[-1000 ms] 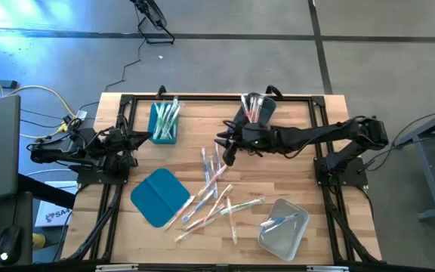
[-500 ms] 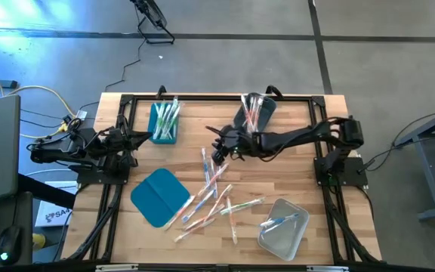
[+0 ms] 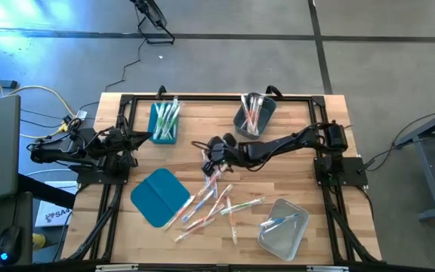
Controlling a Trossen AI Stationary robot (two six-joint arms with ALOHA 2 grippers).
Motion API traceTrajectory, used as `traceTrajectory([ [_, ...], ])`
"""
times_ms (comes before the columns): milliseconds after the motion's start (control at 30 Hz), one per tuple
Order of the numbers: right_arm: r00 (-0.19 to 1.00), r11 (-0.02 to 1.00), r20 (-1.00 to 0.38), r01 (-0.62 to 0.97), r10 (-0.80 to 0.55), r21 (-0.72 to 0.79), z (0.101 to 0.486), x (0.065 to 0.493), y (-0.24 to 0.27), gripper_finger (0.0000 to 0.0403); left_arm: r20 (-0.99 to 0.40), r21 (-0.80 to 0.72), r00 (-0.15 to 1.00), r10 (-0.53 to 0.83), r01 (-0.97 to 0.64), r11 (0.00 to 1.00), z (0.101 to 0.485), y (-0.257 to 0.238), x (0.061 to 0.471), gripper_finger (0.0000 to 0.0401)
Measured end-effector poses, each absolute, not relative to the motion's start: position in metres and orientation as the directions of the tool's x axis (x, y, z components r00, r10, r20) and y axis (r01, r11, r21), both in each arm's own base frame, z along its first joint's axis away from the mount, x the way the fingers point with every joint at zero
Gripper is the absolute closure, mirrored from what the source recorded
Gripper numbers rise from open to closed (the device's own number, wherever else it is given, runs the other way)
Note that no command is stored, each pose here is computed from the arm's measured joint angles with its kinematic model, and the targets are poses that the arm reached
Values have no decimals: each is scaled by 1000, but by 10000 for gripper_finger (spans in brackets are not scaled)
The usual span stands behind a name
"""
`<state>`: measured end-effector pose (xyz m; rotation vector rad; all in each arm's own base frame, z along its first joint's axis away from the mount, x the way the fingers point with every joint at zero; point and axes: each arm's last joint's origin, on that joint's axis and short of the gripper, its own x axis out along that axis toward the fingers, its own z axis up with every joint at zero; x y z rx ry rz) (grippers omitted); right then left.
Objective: Pick & Place Toothbrushes
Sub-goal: Put the blue toothbrush into the light gray bin
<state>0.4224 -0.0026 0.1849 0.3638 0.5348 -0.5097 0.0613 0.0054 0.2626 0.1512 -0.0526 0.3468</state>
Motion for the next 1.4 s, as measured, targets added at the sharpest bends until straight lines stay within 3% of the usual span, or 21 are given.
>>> traceTrajectory([
  [200,632,720,-591,684,-502,120,192,421,-5,400,77,139,939,334,-342,929,263,5,61,401],
  [300,601,681,-615,719,-510,139,190,419,-13,400,77,139,939,334,-342,929,263,5,61,401],
  [467,637,702,-649,679,-417,216,191,421,-20,400,77,139,939,334,-342,929,263,5,61,401],
  [767,682,844,-686,503,-255,187,190,422,-16,400,77,139,939,334,-342,929,263,5,61,401],
  [867,701,858,-665,483,-258,177,192,424,-16,400,77,139,939,334,-342,929,263,5,61,401],
  [1033,655,764,-643,624,-398,163,192,422,-21,398,77,139,939,334,-342,930,263,5,61,401],
  [1167,619,739,-640,664,-455,117,191,420,-22,373,77,139,939,334,-342,929,263,5,61,401],
  [1400,625,735,-643,663,-442,140,191,420,-22,286,77,138,939,334,-342,929,263,5,61,401],
])
